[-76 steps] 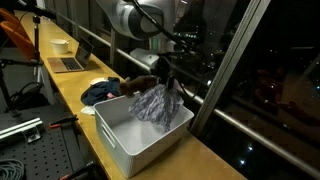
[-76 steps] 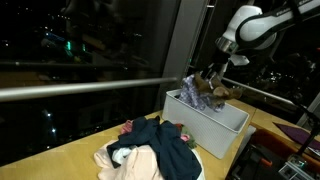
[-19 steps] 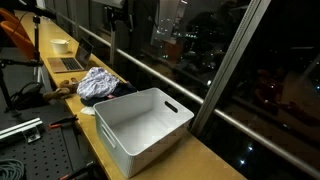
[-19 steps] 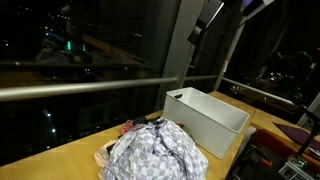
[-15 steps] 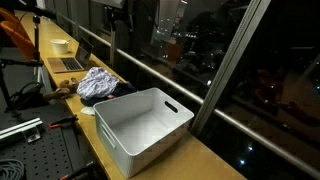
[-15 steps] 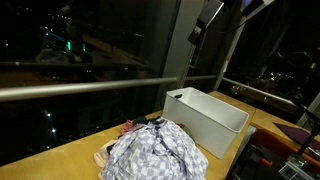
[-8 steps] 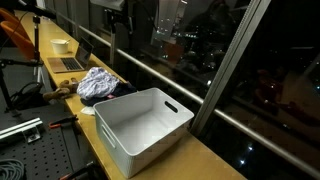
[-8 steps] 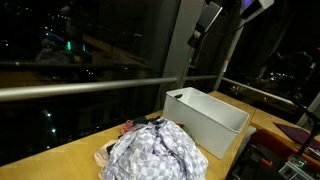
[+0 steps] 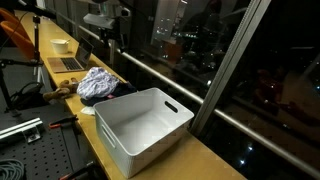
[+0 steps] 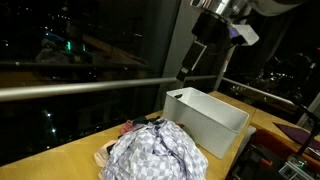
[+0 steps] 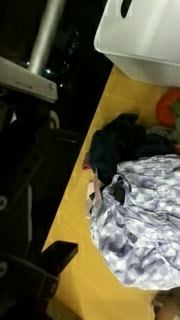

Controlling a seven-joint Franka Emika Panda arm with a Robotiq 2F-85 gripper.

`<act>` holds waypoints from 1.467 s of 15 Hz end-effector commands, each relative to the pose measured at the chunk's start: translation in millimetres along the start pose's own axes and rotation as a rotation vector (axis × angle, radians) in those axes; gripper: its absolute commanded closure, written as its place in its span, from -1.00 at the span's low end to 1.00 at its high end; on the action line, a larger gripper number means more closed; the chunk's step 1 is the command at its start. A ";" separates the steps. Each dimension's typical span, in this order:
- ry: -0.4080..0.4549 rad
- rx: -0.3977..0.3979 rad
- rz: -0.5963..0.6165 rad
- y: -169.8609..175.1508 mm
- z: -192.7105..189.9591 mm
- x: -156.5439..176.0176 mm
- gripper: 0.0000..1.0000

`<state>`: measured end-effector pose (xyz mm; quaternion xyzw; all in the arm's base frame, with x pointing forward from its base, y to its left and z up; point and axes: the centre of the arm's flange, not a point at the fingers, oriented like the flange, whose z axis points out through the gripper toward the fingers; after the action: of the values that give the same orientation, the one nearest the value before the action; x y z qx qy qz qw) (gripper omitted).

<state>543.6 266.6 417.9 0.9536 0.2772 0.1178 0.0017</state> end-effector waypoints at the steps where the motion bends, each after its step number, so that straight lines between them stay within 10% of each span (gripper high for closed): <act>1: -0.008 -0.033 -0.001 -30.7 32.6 21.1 -1.00; 22: -0.364 0.127 0.136 -65.5 333.6 25.5 -1.00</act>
<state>581.8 341.4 124.3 0.9748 0.2160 -0.0553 -0.0002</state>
